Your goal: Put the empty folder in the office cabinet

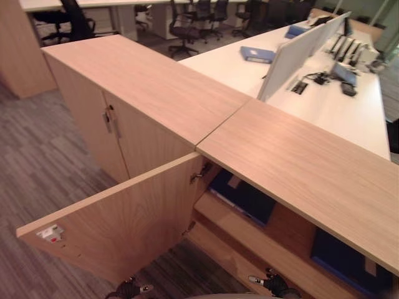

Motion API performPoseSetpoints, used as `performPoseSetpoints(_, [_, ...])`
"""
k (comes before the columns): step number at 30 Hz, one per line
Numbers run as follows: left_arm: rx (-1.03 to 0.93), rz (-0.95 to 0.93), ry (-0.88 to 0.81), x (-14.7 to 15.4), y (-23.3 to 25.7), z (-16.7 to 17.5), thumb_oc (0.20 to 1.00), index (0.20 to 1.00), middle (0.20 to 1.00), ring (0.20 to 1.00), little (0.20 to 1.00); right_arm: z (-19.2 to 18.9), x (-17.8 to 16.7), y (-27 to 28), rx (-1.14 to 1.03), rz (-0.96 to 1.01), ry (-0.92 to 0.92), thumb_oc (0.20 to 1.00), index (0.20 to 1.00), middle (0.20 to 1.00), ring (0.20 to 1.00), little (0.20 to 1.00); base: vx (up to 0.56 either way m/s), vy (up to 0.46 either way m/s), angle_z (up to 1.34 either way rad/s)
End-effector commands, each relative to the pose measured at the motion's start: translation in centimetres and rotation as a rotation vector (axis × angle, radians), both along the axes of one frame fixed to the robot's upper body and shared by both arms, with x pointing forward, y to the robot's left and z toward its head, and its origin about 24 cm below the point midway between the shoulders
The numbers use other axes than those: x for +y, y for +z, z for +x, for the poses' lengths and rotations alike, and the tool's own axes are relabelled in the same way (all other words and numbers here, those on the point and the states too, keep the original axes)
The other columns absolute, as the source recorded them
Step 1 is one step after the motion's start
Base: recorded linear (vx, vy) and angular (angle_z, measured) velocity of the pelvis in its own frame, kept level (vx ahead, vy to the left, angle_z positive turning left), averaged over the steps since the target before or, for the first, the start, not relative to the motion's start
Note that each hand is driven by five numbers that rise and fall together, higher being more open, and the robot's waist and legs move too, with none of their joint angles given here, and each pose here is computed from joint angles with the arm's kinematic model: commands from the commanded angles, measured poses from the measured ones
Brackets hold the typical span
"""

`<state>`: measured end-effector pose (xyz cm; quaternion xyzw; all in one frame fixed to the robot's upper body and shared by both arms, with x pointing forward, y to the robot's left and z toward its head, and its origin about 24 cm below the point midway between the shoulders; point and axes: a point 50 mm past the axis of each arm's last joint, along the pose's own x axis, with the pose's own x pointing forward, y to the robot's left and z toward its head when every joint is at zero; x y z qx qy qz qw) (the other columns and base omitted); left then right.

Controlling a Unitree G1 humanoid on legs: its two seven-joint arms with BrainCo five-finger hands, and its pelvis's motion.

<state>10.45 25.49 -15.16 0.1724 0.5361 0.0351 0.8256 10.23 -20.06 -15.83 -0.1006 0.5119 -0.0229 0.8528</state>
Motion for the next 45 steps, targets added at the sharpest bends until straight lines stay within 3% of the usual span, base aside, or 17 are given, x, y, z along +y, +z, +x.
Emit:
performPoseSetpoints(1, [-0.028, -0.002, -0.015, -0.8, 0.0, 0.8, 1.0, 1.0, 1.0, 1.0, 1.0, 4.3, 0.6, 1.6, -0.168, 0.028, 0.001, 1.0, 1.0, 1.0, 1.0, 1.0, -0.09, -0.054, 0.43])
performPoseSetpoints(3, [-0.041, -0.016, -0.01, -1.1, 0.0, 0.9, 1.0, 1.0, 1.0, 1.0, 1.0, 4.5, 0.3, 1.7, -0.172, 0.015, 0.007, 1.0, 1.0, 1.0, 1.0, 1.0, -0.08, -0.153, 0.49])
performPoseSetpoints(4, [0.038, -0.02, 0.0, 2.8, 0.6, -2.0, 1.0, 1.0, 1.0, 1.0, 1.0, 4.8, -0.9, 2.0, -0.177, 0.009, 0.007, 1.0, 1.0, 1.0, 1.0, 1.0, -0.07, -0.178, 0.63])
performPoseSetpoints(5, [0.023, 0.015, 0.034, 3.2, 0.8, -1.7, 1.0, 1.0, 1.0, 1.0, 1.0, 5.1, -1.1, 2.2, -0.19, -0.011, 0.01, 1.0, 1.0, 1.0, 1.0, 1.0, -0.11, -0.158, 0.65])
performPoseSetpoints(12, [-0.048, -0.089, 0.032, -0.7, 0.0, -1.9, 1.0, 1.0, 1.0, 1.0, 1.0, 6.0, -3.0, 3.0, -0.229, -0.06, -0.029, 1.0, 1.0, 1.0, 1.0, 1.0, -0.14, -0.181, 0.13])
performPoseSetpoints(25, [-0.063, -0.146, -0.04, -3.2, -0.3, -1.3, 1.0, 1.0, 1.0, 1.0, 1.0, 5.5, -7.2, 3.9, -0.214, -0.178, -0.086, 1.0, 1.0, 1.0, 1.0, 1.0, -0.2, 0.036, 0.34])
performPoseSetpoints(31, [-0.171, -0.192, -0.141, -3.9, 1.3, 1.0, 1.0, 1.0, 1.0, 1.0, 1.0, 4.4, -8.5, 3.7, -0.175, -0.181, -0.182, 1.0, 1.0, 1.0, 1.0, 1.0, -0.05, 0.18, 0.27])
performPoseSetpoints(38, [-0.08, -0.092, -0.117, -2.2, 0.4, 1.3, 1.0, 1.0, 1.0, 1.0, 1.0, 2.9, -6.1, 2.2, -0.117, -0.104, -0.239, 1.0, 1.0, 1.0, 1.0, 1.0, 0.01, 0.204, 0.13])
performPoseSetpoints(45, [-0.021, -0.042, -0.073, -0.5, 0.1, -0.2, 1.0, 1.0, 1.0, 1.0, 1.0, 3.1, -3.5, 1.5, -0.1, -0.047, -0.177, 1.0, 1.0, 1.0, 1.0, 1.0, -0.01, 0.178, -0.09])
